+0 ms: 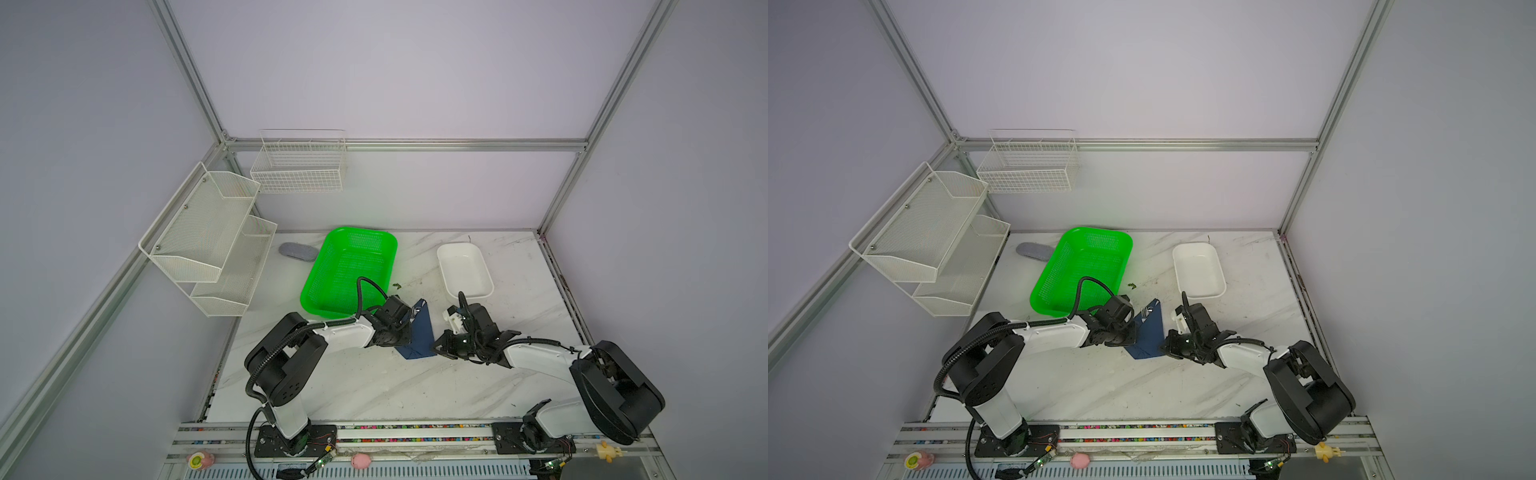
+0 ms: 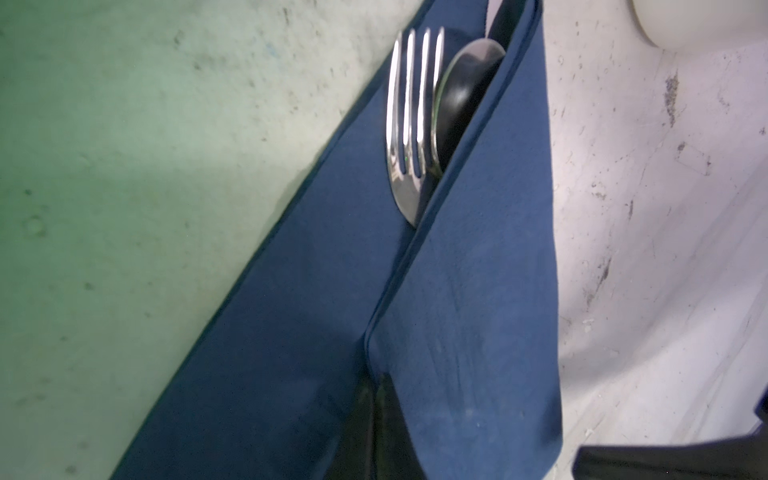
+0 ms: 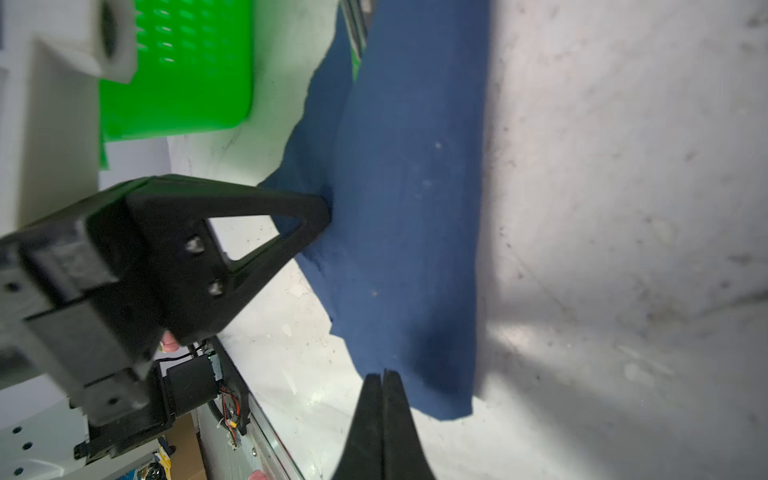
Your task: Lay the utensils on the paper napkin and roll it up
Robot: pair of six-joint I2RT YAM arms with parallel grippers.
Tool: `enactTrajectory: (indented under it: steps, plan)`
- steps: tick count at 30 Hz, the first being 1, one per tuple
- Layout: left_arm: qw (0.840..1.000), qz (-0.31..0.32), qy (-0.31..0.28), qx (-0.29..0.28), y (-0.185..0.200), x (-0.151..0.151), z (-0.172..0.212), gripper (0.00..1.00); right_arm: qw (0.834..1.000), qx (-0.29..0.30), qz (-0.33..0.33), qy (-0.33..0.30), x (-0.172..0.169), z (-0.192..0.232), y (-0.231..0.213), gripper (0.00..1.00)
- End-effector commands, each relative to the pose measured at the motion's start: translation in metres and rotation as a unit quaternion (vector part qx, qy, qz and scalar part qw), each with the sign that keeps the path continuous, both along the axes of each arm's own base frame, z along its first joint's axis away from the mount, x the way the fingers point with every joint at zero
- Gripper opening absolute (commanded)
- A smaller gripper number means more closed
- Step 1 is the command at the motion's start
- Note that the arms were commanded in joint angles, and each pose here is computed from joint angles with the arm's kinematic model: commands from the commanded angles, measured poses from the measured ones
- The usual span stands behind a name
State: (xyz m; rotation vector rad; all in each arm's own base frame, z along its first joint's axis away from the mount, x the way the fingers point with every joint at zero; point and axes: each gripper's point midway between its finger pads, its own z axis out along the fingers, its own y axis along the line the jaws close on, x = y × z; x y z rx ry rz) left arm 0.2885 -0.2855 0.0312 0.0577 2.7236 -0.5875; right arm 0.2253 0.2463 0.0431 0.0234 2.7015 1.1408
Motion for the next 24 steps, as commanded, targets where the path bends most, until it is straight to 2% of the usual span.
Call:
enactTrajectory:
  steps: [1, 8, 13, 19, 24]
  plan:
    - [0.999, -0.001, -0.047, -0.023, -0.017, 0.027, 0.037, 0.00, 0.998, -0.045, -0.012, 0.030, -0.009, -0.027, -0.016, 0.02]
    - [0.998, -0.005, -0.050, -0.026, -0.021, 0.030, 0.040, 0.00, 0.998, -0.058, -0.018, 0.032, -0.011, -0.031, -0.021, 0.02]
    - [0.998, -0.004, -0.052, -0.026, -0.021, 0.030, 0.041, 0.00, 0.999, -0.038, -0.026, 0.006, -0.004, -0.007, -0.018, 0.02]
    - [0.998, -0.003, -0.051, -0.023, -0.019, 0.031, 0.041, 0.00, 0.998, -0.051, -0.027, 0.007, -0.004, -0.012, -0.022, 0.03]
    - [0.999, 0.004, -0.047, -0.012, -0.014, 0.029, 0.037, 0.00, 1.000, -0.013, -0.009, -0.018, 0.005, 0.012, -0.006, 0.04]
